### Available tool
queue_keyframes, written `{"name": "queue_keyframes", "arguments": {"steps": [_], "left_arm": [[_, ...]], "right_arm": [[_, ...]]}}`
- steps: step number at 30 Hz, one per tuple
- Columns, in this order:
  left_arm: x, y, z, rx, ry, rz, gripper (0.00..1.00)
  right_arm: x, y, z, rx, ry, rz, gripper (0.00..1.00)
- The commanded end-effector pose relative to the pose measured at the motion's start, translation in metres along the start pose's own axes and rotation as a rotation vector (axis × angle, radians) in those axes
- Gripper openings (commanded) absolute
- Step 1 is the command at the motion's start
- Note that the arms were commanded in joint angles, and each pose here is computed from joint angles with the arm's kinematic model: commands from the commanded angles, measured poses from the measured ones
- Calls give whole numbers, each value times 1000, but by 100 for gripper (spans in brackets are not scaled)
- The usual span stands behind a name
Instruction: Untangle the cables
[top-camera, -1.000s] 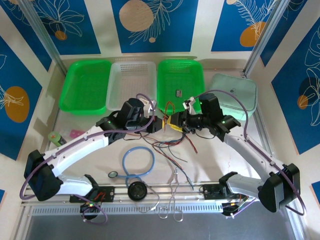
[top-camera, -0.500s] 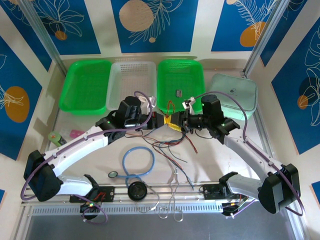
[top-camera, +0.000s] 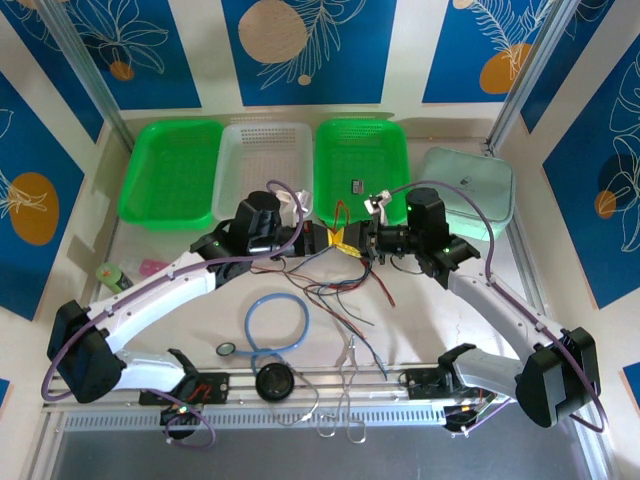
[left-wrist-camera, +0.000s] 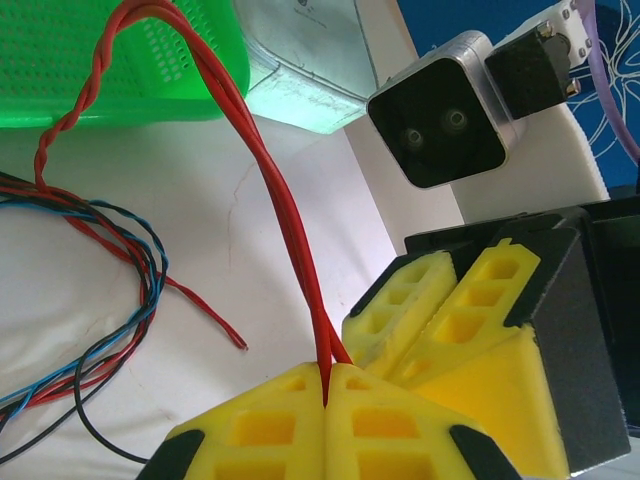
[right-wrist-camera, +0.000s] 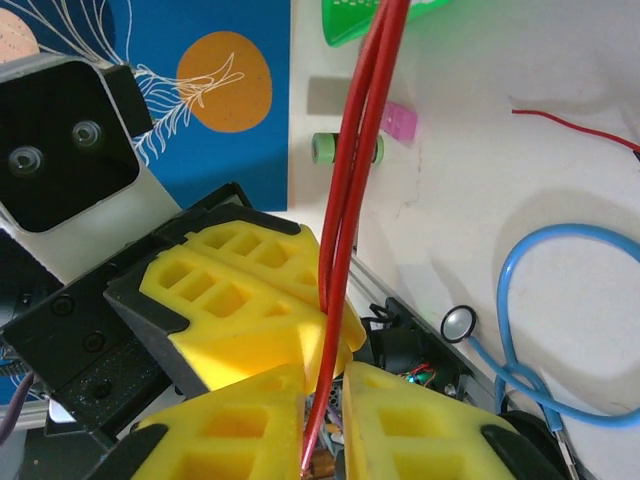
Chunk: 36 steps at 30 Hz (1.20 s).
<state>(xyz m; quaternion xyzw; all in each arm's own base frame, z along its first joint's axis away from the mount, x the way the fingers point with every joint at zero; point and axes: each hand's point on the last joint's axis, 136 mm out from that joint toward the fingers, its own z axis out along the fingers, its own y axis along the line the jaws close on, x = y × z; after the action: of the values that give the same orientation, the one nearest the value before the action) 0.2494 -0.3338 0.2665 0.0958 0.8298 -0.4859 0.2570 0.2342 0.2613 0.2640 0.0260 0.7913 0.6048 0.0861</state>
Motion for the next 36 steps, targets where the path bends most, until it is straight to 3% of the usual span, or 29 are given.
{"name": "queue_keyframes", "arguments": {"steps": [1, 8, 14, 24, 31, 36], "left_arm": [[-7, -12, -6, 44, -20, 4, 0], [-7, -11, -7, 37, -21, 11, 0], [-16, -11, -19, -12, -34, 57, 0], [-72, -22, -58, -170, -49, 213, 0], [-115, -41, -97, -218, -170, 288, 0], [-120, -56, -107, -192, -175, 305, 0]], "right_arm": [[6, 10, -2, -46, 27, -16, 12], [4, 12, -7, -43, 9, -22, 0], [-5, 20, -25, -13, -76, -43, 0], [-28, 83, -65, -38, -218, -193, 0], [-37, 120, -97, -47, -323, -281, 0], [-34, 142, -110, -66, -363, -336, 0]]}}
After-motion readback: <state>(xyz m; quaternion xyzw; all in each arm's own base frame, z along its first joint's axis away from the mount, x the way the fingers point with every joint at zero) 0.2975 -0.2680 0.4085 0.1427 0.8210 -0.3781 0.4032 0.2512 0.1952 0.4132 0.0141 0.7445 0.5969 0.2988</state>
